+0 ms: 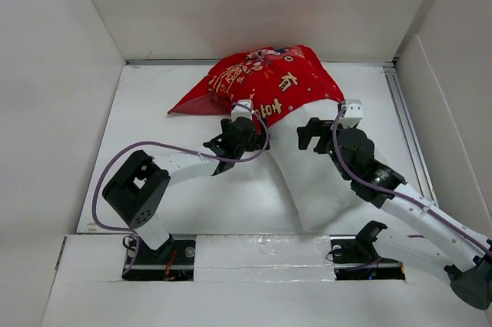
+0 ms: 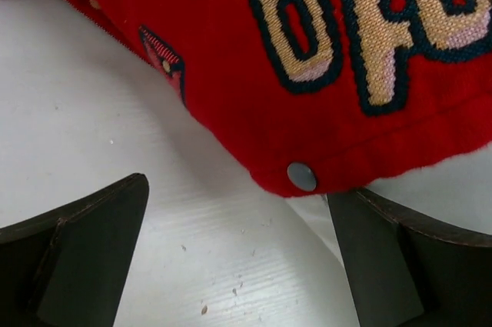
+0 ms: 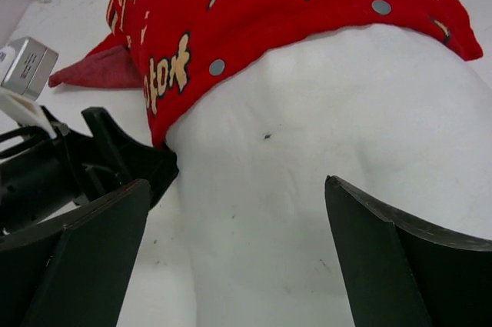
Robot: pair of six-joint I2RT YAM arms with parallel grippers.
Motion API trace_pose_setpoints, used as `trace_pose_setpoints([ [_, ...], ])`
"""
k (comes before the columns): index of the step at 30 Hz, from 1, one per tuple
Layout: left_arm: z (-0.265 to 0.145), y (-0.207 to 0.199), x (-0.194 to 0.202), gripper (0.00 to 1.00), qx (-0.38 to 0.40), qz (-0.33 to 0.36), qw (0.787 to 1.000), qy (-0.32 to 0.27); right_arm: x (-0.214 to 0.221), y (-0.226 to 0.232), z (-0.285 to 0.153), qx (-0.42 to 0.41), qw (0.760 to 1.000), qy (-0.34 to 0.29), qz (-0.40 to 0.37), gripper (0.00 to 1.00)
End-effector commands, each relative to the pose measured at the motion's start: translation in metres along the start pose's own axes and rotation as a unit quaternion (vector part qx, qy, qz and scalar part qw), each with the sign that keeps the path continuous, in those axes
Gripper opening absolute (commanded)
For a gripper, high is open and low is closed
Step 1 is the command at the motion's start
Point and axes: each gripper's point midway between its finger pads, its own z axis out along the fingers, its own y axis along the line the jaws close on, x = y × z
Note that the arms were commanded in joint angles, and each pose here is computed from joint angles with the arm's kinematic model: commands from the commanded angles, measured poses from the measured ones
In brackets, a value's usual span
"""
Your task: Put the pillow into the pillowcase
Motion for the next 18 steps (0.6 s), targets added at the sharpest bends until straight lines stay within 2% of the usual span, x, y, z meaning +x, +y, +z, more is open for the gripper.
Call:
trace_pose_setpoints([
  [1, 0.012, -0.018, -0.030, 0.96, 0.016, 0.007, 0.999, -0.044, 0.005, 0.003, -0.005, -0.019, 1.000, 0.006, -0.010, 1.00],
  [4, 0.020, -0.020, -0.039, 0.78, 0.007, 0.006, 0.999, -0.045, 0.007, 0.002, -0.006, -0.019, 1.000, 0.006, -0.010, 1.00],
  [5, 0.022, -0.020, -0.045, 0.68, -0.001, 0.005, 0.999, -0.051, 0.005, 0.003, -0.008, -0.025, 1.000, 0.005, -0.008, 1.00],
  [6, 0.024, -0.015, -0.042, 0.42, -0.016, 0.010, 0.999, -0.043, 0.008, 0.004, -0.008, -0.030, 0.999, 0.007, -0.013, 1.00],
  [7, 0.024, -0.011, -0.040, 0.33, -0.026, 0.004, 0.999, -0.042, 0.007, 0.007, -0.008, -0.037, 0.999, 0.004, -0.015, 1.00],
  [9, 0.023, -0.003, -0.048, 0.31, -0.053, -0.001, 0.997, -0.055, 0.015, 0.013, -0.006, -0.055, 0.998, 0.017, -0.022, 1.00],
  [10, 0.023, -0.002, -0.050, 0.19, -0.060, 0.000, 0.997, -0.058, 0.013, 0.018, -0.006, -0.070, 0.997, 0.014, -0.025, 1.00],
  [13, 0.020, 0.001, -0.059, 0.10, -0.078, 0.002, 0.995, -0.063, 0.026, 0.038, -0.006, -0.116, 0.991, 0.024, -0.059, 1.00],
  [15, 0.019, 0.003, -0.066, 0.00, -0.091, 0.007, 0.994, -0.068, 0.031, 0.046, -0.005, -0.126, 0.988, 0.023, -0.083, 1.00],
  [18, 0.014, -0.003, -0.072, 0.00, -0.091, 0.018, 0.994, -0.060, 0.046, 0.053, -0.002, -0.113, 0.987, 0.032, -0.112, 1.00],
])
